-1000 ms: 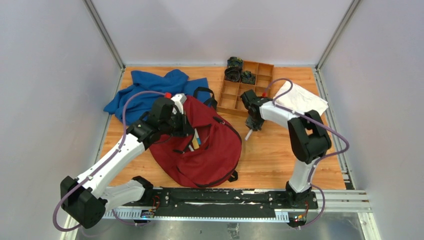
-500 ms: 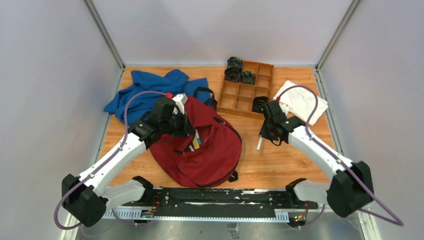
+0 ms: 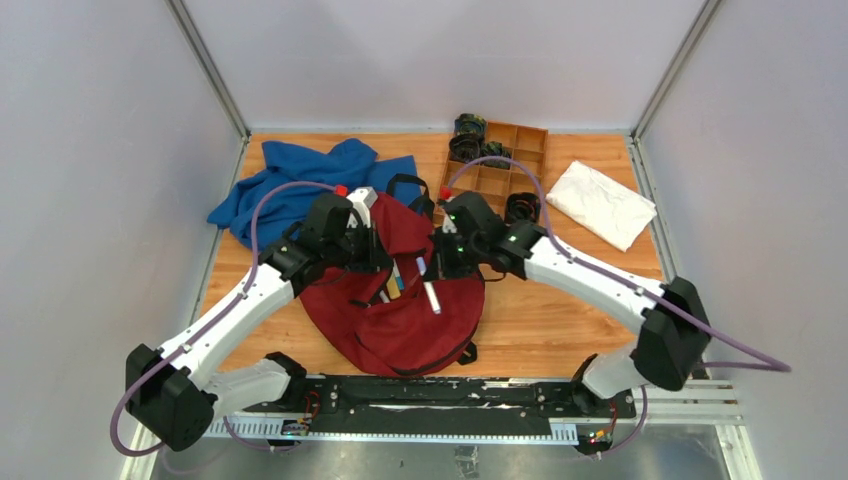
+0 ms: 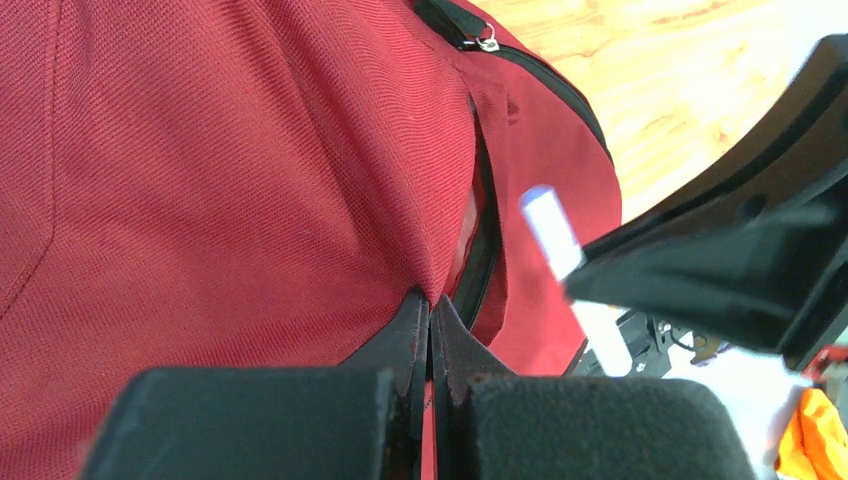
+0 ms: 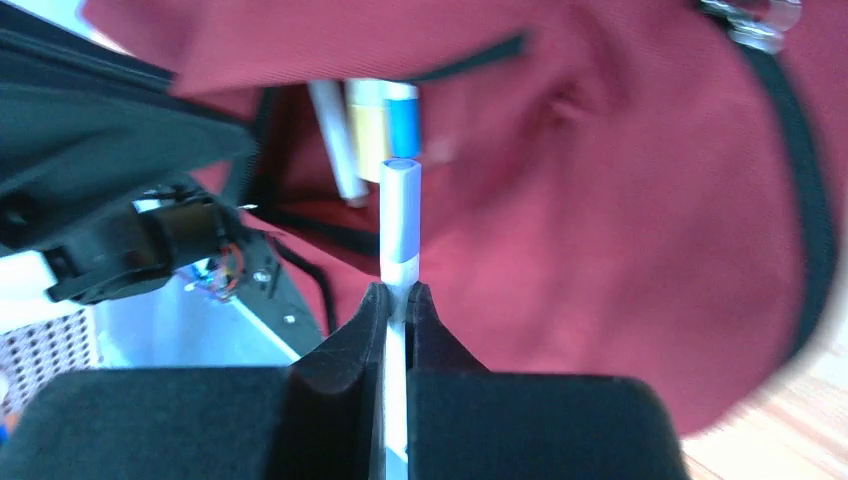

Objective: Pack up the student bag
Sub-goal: Pick up the stationery from the center of the board, then place the stationery in the student bag.

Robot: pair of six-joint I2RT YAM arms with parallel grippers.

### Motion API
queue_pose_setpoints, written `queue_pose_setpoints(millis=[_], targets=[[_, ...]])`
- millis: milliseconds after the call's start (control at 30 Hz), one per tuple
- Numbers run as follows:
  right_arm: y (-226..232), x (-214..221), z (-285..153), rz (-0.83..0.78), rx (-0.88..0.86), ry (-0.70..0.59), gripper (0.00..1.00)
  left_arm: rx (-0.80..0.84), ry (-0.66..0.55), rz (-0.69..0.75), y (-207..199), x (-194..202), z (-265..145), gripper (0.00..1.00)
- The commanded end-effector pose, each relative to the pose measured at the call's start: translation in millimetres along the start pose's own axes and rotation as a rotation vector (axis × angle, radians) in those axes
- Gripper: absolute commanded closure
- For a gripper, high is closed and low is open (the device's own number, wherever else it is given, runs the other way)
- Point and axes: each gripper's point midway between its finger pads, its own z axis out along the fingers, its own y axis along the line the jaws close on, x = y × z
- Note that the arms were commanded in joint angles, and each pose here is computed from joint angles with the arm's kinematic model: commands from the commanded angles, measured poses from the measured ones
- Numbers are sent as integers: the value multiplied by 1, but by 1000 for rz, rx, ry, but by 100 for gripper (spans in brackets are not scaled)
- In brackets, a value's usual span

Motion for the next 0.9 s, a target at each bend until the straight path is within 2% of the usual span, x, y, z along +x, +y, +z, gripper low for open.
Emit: queue_pose_setpoints(millis=[0,267,600,633,700,833,867], targets=[[56,1,20,-3,-175,70,100,77,-30,8,-21,-14,-5,100],[68,-1,57,75,-188,112,100,94,-37,17,-24,-14,-9,100],[40,-60,88,259,-54,-79,100,93,-39,13,-21,-6,-11,100],[36,-65,90,288,-36,-100,97,96,-43,13,-21,-7,-12,100],[33,-74,94,360,-35,-129,84,100,-44,12,-22,-7,-11,100],[41,-75,94,366,-92,-145,47,117,-40,1,-26,-8,-11,100],[41,-72,94,352,-88,-138,43,120,-44,1,-27,-9,-12,100]])
